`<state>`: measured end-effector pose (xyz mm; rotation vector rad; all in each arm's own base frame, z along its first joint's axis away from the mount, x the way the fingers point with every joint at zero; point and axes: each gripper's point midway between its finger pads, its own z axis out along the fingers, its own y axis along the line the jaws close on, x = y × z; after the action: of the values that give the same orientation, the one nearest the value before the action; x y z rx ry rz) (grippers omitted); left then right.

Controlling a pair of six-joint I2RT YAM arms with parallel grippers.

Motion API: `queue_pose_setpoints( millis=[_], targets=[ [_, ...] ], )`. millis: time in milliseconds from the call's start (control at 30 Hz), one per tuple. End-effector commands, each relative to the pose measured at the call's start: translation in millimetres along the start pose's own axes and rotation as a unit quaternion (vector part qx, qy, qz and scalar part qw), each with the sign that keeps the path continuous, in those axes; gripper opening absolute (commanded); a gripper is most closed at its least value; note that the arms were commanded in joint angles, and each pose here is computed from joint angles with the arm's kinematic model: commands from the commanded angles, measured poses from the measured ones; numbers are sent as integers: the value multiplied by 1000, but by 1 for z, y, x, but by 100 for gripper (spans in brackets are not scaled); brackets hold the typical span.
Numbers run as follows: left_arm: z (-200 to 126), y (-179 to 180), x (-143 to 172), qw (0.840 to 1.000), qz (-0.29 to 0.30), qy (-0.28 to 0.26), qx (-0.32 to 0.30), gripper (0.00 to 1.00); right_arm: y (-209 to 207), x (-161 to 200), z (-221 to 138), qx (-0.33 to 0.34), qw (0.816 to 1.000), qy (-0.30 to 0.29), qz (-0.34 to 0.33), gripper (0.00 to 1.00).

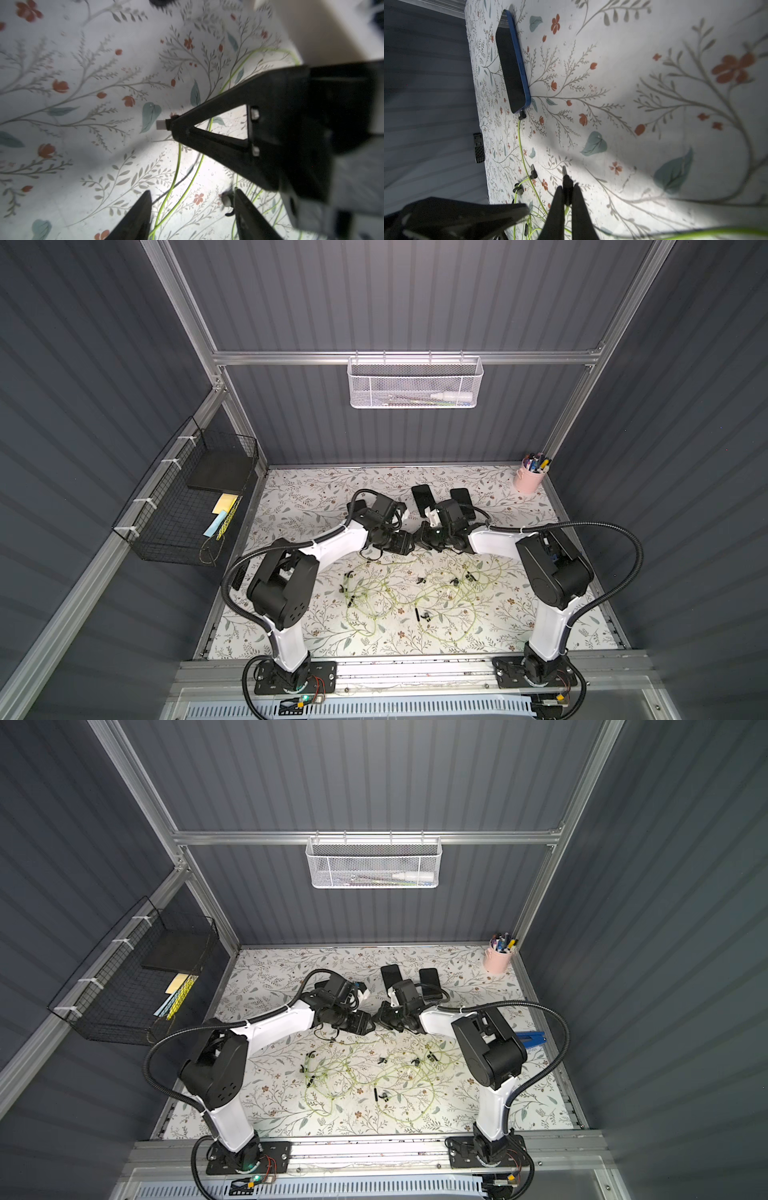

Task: Plug wired earphones into phones
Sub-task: Pick up the wired earphone from the center of the board.

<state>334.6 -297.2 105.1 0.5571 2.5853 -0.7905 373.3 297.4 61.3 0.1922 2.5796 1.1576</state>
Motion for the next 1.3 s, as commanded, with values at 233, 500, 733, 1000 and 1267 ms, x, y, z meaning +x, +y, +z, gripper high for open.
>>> queue_pose_setpoints(
  millis=[233, 500, 733, 1000, 1267],
  targets=[
    [-60, -19, -72, 960, -132, -132, 210, 59, 39, 1, -51, -164, 984, 48, -43, 0],
    [-50, -21, -71, 947, -156, -130, 251, 44, 51, -6, -67, -203, 978, 37, -36, 0],
    [-40, -15, -61, 952, -155, -114, 238, 38, 48, -11, -67, -196, 980, 24, -30, 0],
    [-24, -19, -53, 949, -159, -96, 253, 28, 54, -13, -66, -218, 975, 23, -22, 0],
    [-17, -26, -52, 945, -163, -91, 269, 18, 55, -14, -64, -221, 975, 21, -19, 0]
  ],
)
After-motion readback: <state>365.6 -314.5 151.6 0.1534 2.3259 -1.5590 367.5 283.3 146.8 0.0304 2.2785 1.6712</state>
